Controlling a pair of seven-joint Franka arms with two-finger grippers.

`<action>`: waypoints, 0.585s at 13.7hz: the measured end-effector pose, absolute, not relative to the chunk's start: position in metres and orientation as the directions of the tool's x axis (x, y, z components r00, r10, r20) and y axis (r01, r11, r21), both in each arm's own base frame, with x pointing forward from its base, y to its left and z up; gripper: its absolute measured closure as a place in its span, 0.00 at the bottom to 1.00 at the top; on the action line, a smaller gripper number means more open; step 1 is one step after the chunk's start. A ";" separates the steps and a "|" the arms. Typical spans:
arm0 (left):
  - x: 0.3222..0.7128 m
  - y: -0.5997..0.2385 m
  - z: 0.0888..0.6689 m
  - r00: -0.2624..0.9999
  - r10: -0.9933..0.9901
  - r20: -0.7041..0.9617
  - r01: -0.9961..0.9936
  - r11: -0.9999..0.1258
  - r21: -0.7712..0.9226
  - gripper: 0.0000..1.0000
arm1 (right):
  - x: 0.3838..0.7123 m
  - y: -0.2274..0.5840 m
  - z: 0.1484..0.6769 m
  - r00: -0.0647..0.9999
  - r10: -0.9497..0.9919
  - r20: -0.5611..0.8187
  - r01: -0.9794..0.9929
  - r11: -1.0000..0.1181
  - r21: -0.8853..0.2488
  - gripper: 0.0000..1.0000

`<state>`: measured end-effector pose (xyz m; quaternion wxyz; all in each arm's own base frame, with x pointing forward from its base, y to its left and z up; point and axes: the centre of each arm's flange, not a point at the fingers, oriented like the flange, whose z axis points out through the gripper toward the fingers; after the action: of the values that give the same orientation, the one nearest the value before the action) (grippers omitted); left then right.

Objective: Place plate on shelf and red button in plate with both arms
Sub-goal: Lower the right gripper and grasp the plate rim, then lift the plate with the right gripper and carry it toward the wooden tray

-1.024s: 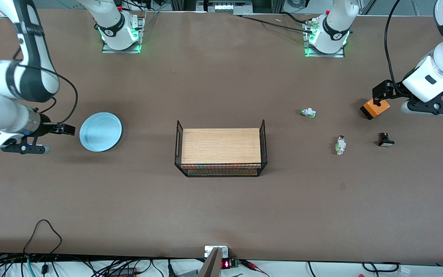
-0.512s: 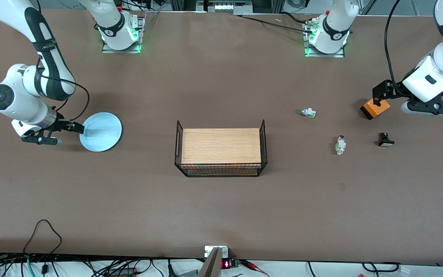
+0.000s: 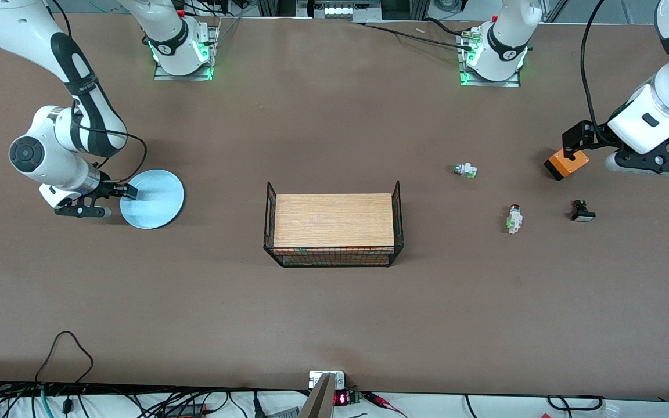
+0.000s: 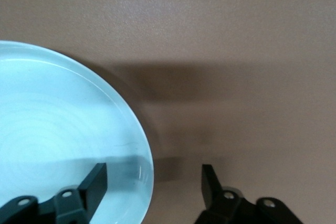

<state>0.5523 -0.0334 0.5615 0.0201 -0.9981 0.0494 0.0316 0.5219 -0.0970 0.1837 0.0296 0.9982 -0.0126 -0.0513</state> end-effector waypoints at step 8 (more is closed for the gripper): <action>0.552 -0.033 0.561 0.993 -0.097 -0.065 -0.100 -0.994 -0.037 0.00 | 0.524 -0.091 0.191 0.995 -0.010 -0.101 -0.005 -0.998 0.055 0.94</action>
<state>0.5523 -0.0335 0.5615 0.0201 -0.9981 0.0495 0.0317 0.5243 -0.0909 0.1907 0.0274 0.9983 -0.0038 -0.0507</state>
